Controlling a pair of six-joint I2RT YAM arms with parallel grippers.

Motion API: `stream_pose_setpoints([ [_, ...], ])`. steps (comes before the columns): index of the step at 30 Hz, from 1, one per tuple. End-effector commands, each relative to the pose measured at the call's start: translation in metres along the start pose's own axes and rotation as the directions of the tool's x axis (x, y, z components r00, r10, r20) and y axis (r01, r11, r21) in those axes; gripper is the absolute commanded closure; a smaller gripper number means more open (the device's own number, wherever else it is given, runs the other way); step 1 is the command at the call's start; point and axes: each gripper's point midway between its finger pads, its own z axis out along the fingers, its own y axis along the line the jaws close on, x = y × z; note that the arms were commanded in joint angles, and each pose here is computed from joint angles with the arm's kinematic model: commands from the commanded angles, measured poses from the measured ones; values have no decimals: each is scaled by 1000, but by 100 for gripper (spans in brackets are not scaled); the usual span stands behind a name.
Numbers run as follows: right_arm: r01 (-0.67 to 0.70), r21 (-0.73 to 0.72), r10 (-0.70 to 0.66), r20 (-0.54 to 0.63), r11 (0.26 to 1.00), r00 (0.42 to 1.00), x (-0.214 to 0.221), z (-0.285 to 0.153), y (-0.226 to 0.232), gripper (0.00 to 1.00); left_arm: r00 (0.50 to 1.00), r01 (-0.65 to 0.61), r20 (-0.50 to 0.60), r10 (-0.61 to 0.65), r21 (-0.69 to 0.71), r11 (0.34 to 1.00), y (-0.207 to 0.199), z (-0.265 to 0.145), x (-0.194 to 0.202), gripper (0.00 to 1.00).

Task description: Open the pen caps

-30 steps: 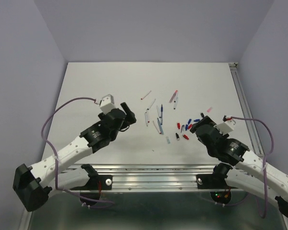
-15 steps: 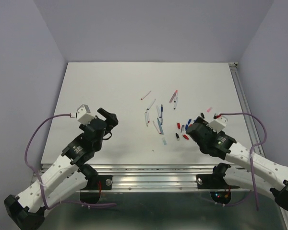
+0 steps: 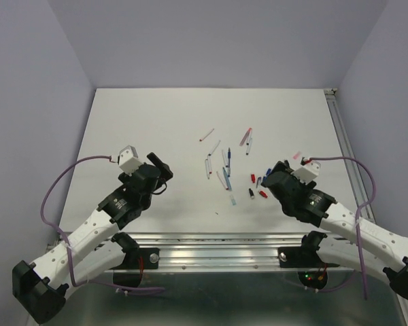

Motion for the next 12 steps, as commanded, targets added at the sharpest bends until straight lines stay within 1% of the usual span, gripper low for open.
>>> stream_pose_setpoints([
  [1,-25,-29,27,45,999,999,-9,2,7,0,998,13,61,-15,35,999,-14,-4,-22,1],
  [12,-48,-29,50,81,998,995,-18,2,10,0,997,13,70,-16,39,999,-16,-7,-27,1],
])
